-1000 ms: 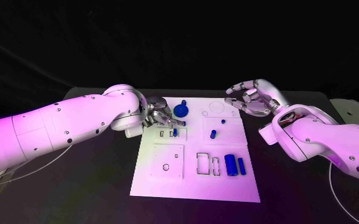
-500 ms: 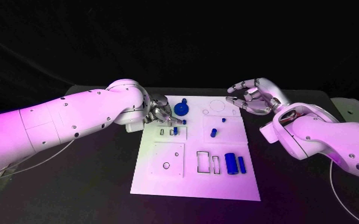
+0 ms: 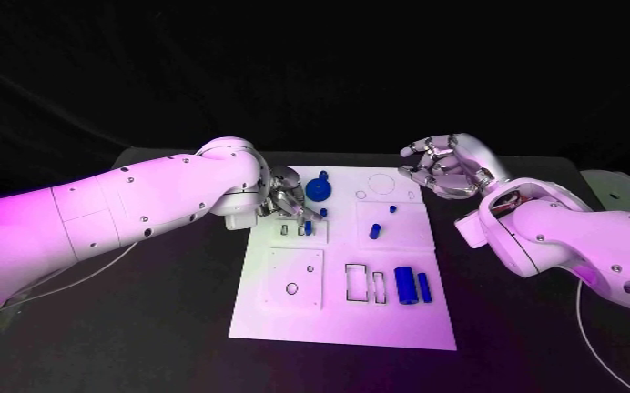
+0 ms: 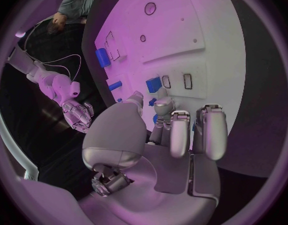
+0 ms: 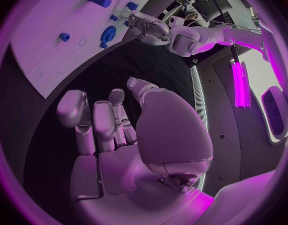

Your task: Assemble the parts on the task board

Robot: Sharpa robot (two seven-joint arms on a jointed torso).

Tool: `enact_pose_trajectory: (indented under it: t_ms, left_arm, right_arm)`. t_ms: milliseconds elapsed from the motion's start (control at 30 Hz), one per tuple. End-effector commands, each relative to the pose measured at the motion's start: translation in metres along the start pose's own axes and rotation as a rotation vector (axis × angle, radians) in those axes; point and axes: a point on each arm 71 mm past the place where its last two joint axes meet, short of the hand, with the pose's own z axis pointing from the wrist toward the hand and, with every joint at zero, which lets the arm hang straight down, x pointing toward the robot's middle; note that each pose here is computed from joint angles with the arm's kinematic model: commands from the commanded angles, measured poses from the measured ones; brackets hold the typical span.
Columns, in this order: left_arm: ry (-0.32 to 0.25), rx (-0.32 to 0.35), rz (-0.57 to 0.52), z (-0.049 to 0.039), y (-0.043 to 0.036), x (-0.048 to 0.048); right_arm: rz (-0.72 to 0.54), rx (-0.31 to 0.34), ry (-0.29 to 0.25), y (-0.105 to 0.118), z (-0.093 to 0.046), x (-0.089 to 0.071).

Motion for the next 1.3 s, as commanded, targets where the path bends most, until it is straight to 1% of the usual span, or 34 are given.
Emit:
enact_pose_trajectory:
  t_ms: [33, 267, 700, 1000, 1300]
  left_arm:
    - [0.027, 0.000, 0.013, 0.0012, -0.0021, 0.0020]
    - [0.039, 0.000, 0.017, 0.0024, -0.0030, 0.0035]
    - [0.057, -0.005, 0.025, 0.0031, -0.0015, 0.0043]
    - [0.066, -0.001, 0.024, 0.0034, -0.0026, 0.0052]
    - [0.074, -0.002, 0.020, 0.0055, -0.0034, 0.0070]
  right_arm:
    - [0.050, -0.009, -0.021, 0.0004, 0.0006, -0.0012]
    - [0.066, -0.006, -0.026, -0.0004, 0.0014, -0.0012]
    - [0.068, 0.001, -0.029, -0.0014, 0.0017, -0.0016]
    - [0.068, 0.002, -0.028, -0.0016, 0.0018, -0.0014]
    - [0.068, 0.005, -0.028, -0.0020, 0.0022, -0.0013]
